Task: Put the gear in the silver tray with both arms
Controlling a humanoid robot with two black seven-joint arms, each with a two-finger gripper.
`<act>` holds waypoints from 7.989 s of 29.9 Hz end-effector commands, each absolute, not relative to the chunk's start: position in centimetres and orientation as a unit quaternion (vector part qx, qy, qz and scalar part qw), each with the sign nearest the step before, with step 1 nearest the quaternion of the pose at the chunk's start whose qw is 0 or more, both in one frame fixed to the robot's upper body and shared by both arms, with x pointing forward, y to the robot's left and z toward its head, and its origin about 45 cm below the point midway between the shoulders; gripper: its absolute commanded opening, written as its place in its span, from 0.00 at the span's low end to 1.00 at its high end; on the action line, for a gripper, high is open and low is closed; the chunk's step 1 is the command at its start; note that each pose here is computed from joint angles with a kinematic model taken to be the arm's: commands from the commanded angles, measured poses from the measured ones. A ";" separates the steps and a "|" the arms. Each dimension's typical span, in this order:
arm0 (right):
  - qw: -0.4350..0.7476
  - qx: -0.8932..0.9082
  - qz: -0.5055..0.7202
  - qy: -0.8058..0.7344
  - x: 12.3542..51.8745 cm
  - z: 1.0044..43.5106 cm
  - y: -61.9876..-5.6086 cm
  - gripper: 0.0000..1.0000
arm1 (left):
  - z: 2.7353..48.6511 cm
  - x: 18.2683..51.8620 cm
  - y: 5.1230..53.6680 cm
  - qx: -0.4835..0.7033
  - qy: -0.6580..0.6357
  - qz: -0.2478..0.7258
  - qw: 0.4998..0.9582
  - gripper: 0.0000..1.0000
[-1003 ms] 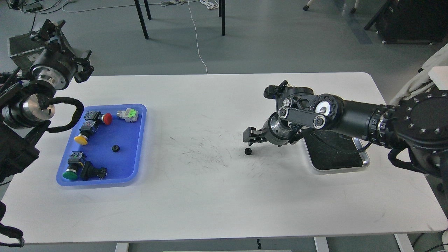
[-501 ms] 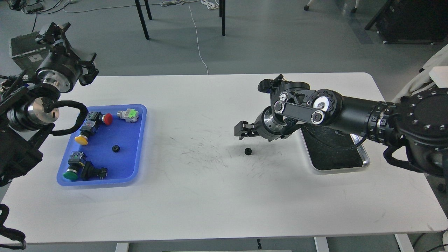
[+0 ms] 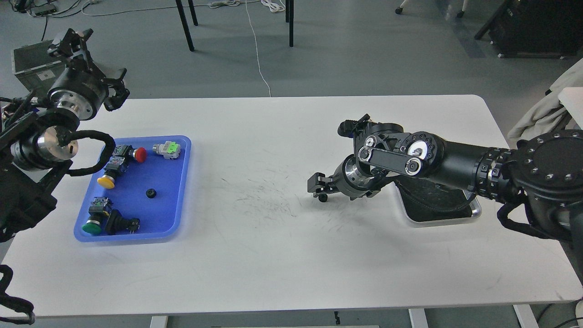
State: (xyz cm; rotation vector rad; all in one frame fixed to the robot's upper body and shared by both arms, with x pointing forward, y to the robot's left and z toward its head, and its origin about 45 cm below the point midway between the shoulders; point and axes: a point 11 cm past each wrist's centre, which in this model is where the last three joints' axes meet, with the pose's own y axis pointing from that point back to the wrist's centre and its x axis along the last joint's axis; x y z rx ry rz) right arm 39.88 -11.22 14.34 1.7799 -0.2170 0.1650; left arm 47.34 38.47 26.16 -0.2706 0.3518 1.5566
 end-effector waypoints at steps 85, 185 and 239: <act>0.619 0.750 0.211 -0.095 43.0 23.8 -7.0 0.02 | 26.1 47.4 38.0 -0.121 0.153 0.693 0.694 0.98; -0.277 0.721 -0.312 -0.553 40.8 24.3 -41.0 0.94 | 29.7 41.1 32.5 0.134 -0.087 0.495 0.854 0.98; -0.269 0.707 -0.327 -0.566 39.8 21.8 -40.9 0.98 | 8.9 32.4 40.7 0.556 -0.414 0.181 0.698 0.20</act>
